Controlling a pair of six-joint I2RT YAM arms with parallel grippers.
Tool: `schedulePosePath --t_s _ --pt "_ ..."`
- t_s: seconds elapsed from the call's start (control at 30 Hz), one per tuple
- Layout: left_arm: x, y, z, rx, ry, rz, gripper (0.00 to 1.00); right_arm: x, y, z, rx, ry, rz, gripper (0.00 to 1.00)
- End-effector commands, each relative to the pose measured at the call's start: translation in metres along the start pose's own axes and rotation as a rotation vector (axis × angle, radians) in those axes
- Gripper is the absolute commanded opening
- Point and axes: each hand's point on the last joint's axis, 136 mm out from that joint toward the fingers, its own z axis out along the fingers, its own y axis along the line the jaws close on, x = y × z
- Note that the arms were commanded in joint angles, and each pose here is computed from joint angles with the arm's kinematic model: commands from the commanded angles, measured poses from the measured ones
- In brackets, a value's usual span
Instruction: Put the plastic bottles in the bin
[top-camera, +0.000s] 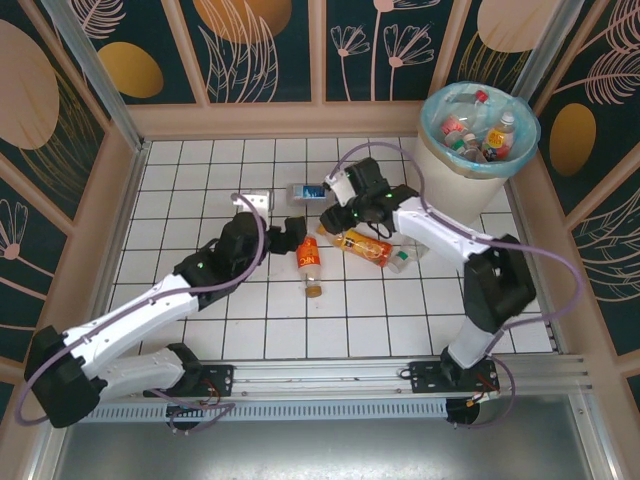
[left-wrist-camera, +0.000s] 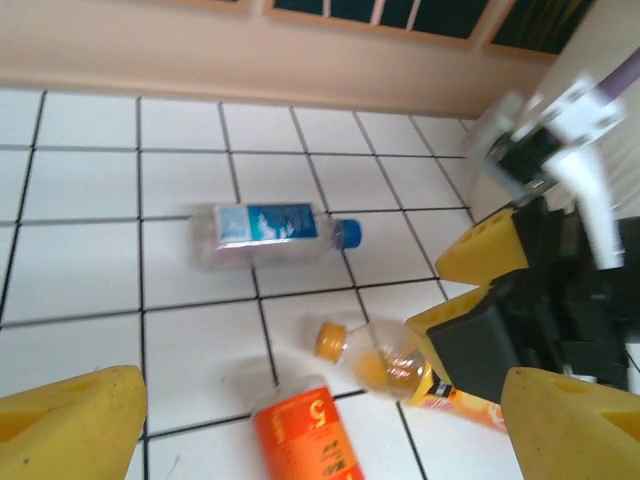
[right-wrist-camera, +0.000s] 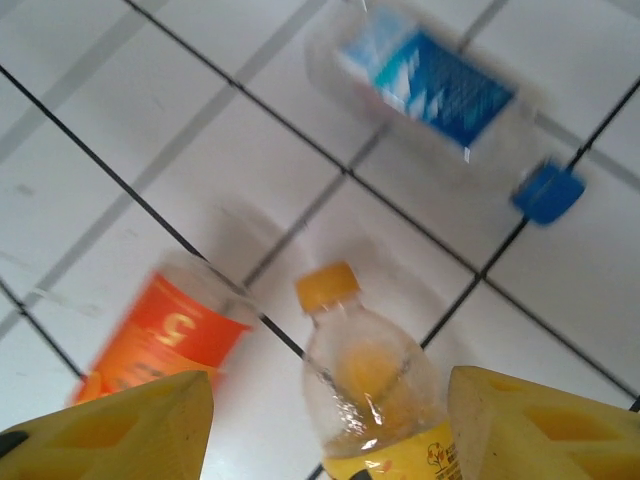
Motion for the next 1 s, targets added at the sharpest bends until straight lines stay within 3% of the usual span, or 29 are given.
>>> schedulePosePath --t_s 0.0,0.27,0.53,0.8,0.97 --pt "-0.002 0.019 -0.014 -0.062 -0.030 -0.070 0.92 0.012 -0.016 0.014 0.076 0.080 -0.035 0.65" --pt "-0.004 0.030 -0.027 -0.090 -0.056 -0.091 0.92 0.042 -0.025 0.048 0.093 0.204 -0.066 0.71" --pt "-0.006 0.027 -0.028 -0.080 -0.050 -0.100 0.91 0.063 -0.024 0.070 0.057 0.303 -0.070 0.69" --pt "-0.011 0.026 -0.032 -0.073 -0.060 -0.105 0.91 0.036 -0.022 0.054 0.034 0.234 -0.049 0.54" --pt "-0.020 0.022 -0.032 -0.057 -0.091 -0.078 0.91 -0.015 -0.014 0.003 0.024 0.079 -0.046 0.52"
